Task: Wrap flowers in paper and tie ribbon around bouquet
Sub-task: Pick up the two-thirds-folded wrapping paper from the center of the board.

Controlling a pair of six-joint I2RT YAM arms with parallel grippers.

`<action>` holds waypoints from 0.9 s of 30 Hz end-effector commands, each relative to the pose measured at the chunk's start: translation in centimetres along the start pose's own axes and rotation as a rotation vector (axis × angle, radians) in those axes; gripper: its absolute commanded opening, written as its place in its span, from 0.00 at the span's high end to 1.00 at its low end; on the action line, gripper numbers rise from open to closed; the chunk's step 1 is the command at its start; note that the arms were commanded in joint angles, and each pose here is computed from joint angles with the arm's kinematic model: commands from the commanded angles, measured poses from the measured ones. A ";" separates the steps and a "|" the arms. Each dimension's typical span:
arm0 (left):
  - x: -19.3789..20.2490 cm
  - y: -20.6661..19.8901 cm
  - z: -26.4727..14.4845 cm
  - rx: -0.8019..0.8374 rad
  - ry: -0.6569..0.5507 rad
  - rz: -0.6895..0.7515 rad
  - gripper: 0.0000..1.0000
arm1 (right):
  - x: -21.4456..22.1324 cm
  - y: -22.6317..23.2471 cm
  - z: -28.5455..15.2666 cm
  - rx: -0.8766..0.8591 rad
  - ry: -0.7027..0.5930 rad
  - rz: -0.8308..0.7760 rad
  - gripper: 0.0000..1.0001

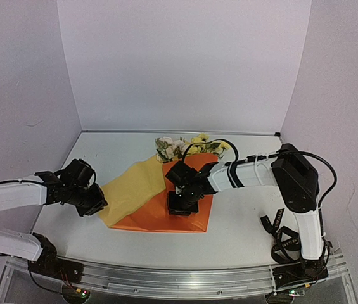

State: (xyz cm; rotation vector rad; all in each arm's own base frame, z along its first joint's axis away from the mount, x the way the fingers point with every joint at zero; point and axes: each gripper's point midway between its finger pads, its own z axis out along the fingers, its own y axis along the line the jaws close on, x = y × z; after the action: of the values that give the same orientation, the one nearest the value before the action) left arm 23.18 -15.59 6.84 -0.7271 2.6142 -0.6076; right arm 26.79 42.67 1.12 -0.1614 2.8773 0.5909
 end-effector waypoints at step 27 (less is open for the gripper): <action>6.2 3.2 2.0 -0.088 -0.037 -0.719 0.65 | 0.9 -0.8 2.3 -0.001 0.012 0.049 0.81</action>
State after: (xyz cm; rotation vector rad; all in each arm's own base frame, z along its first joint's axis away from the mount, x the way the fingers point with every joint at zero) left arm 16.86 -16.20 1.58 -1.5651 2.4142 -0.5687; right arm 27.15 43.74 1.22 -0.1011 2.8452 0.6772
